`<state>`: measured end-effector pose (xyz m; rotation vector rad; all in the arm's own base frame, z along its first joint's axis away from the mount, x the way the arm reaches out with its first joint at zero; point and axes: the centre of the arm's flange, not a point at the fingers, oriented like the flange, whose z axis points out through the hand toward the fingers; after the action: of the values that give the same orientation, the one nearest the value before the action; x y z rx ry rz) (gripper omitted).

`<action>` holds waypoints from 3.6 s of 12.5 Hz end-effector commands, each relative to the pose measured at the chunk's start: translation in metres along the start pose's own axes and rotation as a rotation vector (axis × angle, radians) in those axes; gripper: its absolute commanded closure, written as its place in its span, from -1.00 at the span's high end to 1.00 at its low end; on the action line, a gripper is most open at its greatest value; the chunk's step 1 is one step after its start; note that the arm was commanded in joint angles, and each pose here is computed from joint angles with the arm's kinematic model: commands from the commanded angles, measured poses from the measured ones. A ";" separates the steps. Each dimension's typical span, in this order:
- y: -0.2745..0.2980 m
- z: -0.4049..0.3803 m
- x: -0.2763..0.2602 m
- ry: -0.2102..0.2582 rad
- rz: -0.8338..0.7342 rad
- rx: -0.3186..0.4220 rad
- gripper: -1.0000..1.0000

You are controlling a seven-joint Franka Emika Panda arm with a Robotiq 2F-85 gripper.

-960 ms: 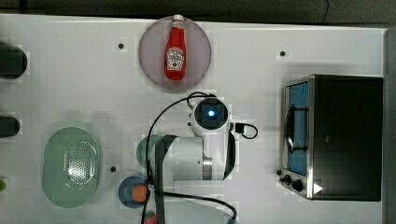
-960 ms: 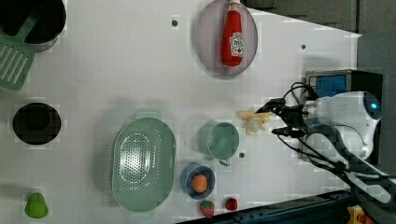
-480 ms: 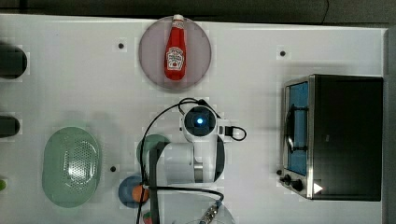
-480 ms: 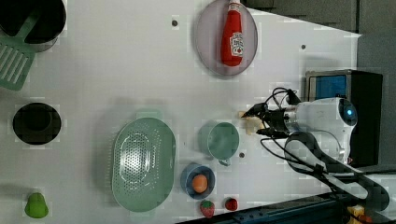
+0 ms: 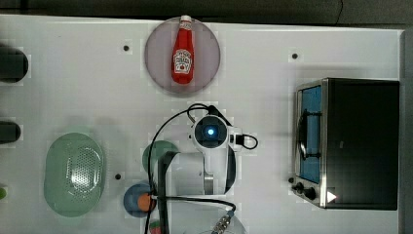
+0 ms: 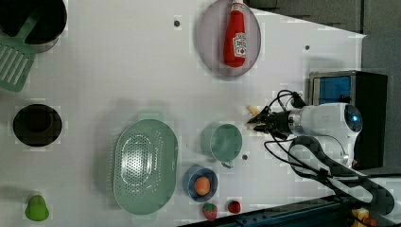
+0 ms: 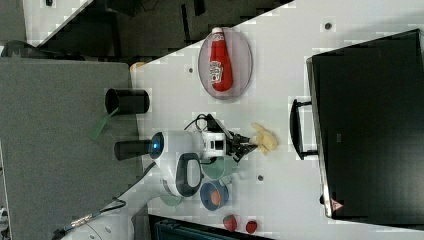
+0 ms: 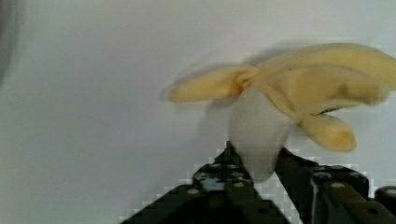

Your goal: Pick banana from table and place on oven.

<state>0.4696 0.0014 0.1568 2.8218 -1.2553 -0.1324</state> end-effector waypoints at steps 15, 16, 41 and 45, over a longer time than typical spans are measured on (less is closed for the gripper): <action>0.071 -0.409 0.061 0.065 0.137 0.093 -0.58; 0.084 -0.412 0.084 0.072 0.114 0.098 -0.58; 0.214 -0.392 0.223 0.148 -0.278 0.000 1.00; 0.123 -0.432 0.121 0.009 -0.074 0.010 1.00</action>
<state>0.4656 -0.2427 0.5899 2.9127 -1.0589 -0.0970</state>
